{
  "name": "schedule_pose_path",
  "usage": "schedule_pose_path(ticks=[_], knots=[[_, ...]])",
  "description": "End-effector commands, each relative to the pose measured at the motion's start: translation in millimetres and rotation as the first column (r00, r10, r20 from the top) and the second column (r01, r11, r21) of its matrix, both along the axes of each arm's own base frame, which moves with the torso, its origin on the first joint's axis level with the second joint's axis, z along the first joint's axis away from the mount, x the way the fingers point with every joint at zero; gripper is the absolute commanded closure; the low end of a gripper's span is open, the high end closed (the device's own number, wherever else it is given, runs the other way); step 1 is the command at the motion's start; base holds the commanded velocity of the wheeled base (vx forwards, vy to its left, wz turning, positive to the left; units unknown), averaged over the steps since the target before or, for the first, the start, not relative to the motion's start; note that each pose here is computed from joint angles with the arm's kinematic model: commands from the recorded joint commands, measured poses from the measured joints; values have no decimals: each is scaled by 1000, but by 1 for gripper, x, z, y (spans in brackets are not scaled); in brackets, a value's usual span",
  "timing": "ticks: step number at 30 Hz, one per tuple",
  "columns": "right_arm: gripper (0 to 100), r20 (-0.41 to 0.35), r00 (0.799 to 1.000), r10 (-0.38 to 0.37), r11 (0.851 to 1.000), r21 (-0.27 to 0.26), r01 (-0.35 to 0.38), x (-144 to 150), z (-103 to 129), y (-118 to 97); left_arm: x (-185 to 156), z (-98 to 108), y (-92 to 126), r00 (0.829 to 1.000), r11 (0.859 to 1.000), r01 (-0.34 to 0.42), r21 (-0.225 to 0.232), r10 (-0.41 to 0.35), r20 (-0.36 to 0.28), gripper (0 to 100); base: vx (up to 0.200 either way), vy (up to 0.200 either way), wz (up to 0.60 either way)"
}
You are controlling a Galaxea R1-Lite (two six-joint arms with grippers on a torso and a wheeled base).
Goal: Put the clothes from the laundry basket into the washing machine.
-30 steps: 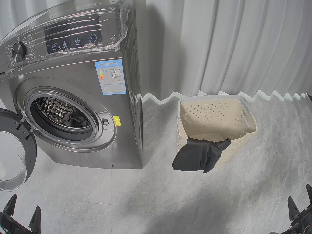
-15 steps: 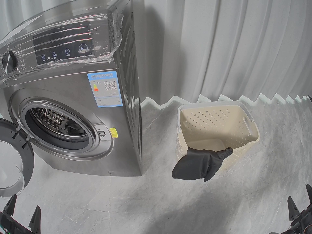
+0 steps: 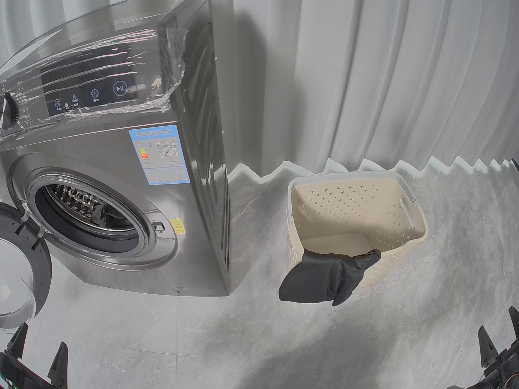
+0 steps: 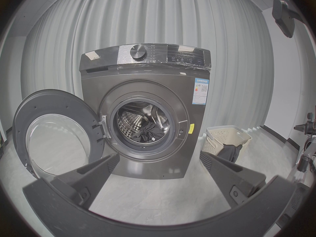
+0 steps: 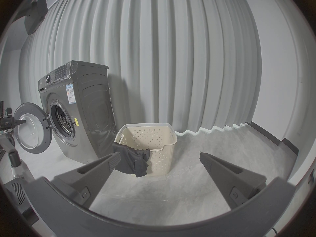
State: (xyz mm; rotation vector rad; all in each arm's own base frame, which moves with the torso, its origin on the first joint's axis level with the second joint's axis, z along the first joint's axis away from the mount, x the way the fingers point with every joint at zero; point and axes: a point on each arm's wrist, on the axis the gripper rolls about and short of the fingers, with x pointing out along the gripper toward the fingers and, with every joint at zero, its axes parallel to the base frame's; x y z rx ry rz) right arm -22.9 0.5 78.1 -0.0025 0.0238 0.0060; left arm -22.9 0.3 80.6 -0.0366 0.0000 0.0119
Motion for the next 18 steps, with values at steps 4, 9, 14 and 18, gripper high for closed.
schedule_pose_path(ticks=[4,9,14,18], knots=[[0,7,1000,0,1000,0,0,-1,-2,0,0,-5,0,1000,1000,0,0,0,0,0,0,-200,0],[0,5,1000,0,1000,0,0,0,-3,0,0,-5,0,1000,1000,0,0,0,0,0,0,-40,0],[0,5,1000,0,1000,0,0,0,-3,0,0,-5,0,1000,1000,0,0,0,0,0,0,0,0],[0,7,1000,0,1000,0,0,-1,-2,0,0,-5,0,1000,1000,0,0,0,0,0,0,0,0]])
